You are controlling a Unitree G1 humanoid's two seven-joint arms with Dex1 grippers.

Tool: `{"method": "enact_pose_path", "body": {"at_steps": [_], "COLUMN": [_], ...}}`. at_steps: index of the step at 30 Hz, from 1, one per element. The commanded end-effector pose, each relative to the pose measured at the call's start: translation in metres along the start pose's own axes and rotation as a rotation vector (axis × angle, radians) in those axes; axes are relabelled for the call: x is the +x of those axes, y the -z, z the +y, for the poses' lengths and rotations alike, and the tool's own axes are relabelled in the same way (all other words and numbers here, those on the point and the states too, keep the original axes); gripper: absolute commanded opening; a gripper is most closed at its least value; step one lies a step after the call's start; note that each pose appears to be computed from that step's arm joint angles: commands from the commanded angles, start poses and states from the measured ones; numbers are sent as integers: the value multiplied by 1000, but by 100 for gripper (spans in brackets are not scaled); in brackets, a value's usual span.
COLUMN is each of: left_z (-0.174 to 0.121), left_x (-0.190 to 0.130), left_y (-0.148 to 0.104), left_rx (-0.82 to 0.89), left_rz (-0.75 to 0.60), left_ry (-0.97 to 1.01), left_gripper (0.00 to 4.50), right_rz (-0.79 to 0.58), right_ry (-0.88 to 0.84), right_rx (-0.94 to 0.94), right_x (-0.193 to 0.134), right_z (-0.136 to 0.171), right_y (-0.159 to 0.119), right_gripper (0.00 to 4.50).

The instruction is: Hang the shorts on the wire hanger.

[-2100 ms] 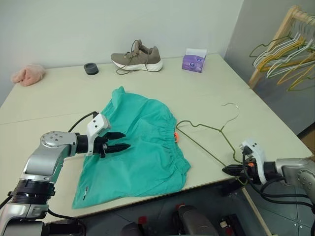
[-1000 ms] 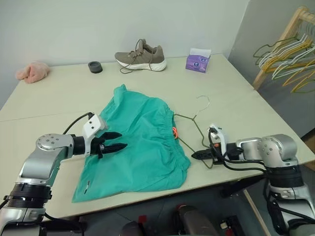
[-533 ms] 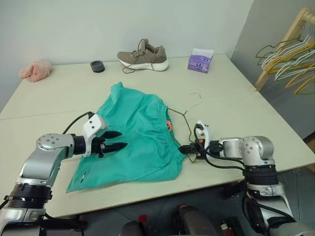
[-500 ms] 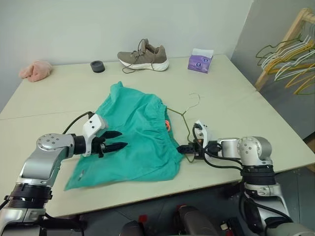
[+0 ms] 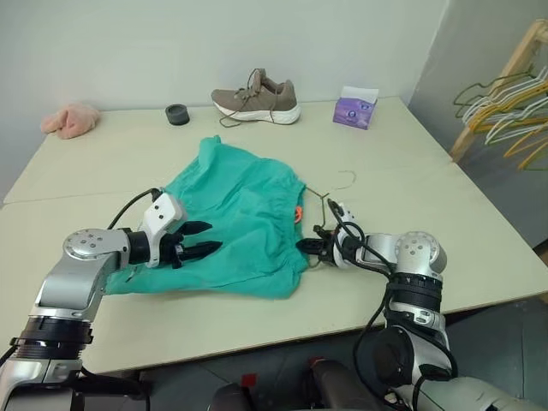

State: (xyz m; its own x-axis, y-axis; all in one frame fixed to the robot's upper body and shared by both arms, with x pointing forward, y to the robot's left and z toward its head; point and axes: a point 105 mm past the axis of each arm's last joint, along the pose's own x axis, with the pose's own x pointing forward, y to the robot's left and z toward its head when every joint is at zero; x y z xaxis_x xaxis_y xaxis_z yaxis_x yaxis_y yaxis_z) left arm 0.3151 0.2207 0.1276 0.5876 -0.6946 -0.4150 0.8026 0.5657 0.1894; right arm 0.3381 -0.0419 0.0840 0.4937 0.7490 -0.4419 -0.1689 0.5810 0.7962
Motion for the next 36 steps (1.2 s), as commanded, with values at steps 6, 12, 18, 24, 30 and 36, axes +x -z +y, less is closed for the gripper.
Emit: {"method": "enact_pose_path", "body": {"at_steps": [6, 12, 18, 24, 30, 36], "left_z": [15, 36, 52, 76, 78, 69], "left_x": [-2, -10, -38, -73, -79, -57], "left_y": [-20, -41, -89, -131, -131, -99], "left_rx": [9, 7, 51, 269, 423, 524], "left_rz": [-97, -196, -338, -329, -150, 38], "left_ry": [-112, -219, -270, -363, -250, -70], "left_gripper": [261, 278, 435, 446, 446, 446], "right_rz": [-273, -362, -398, -353, -321, -304], "right_ry": [-115, -121, -123, -127, -138, -172], "right_rx": [-540, -863, -1087, -1281, -1432, -1608], "right_x": [-5, 0, 7, 9, 9, 8], "right_z": [52, 63, 71, 67, 67, 73], "right_y": [-28, -26, -22, -14, -10, 0], "right_gripper": [0, 0, 0, 0, 0, 0]}}
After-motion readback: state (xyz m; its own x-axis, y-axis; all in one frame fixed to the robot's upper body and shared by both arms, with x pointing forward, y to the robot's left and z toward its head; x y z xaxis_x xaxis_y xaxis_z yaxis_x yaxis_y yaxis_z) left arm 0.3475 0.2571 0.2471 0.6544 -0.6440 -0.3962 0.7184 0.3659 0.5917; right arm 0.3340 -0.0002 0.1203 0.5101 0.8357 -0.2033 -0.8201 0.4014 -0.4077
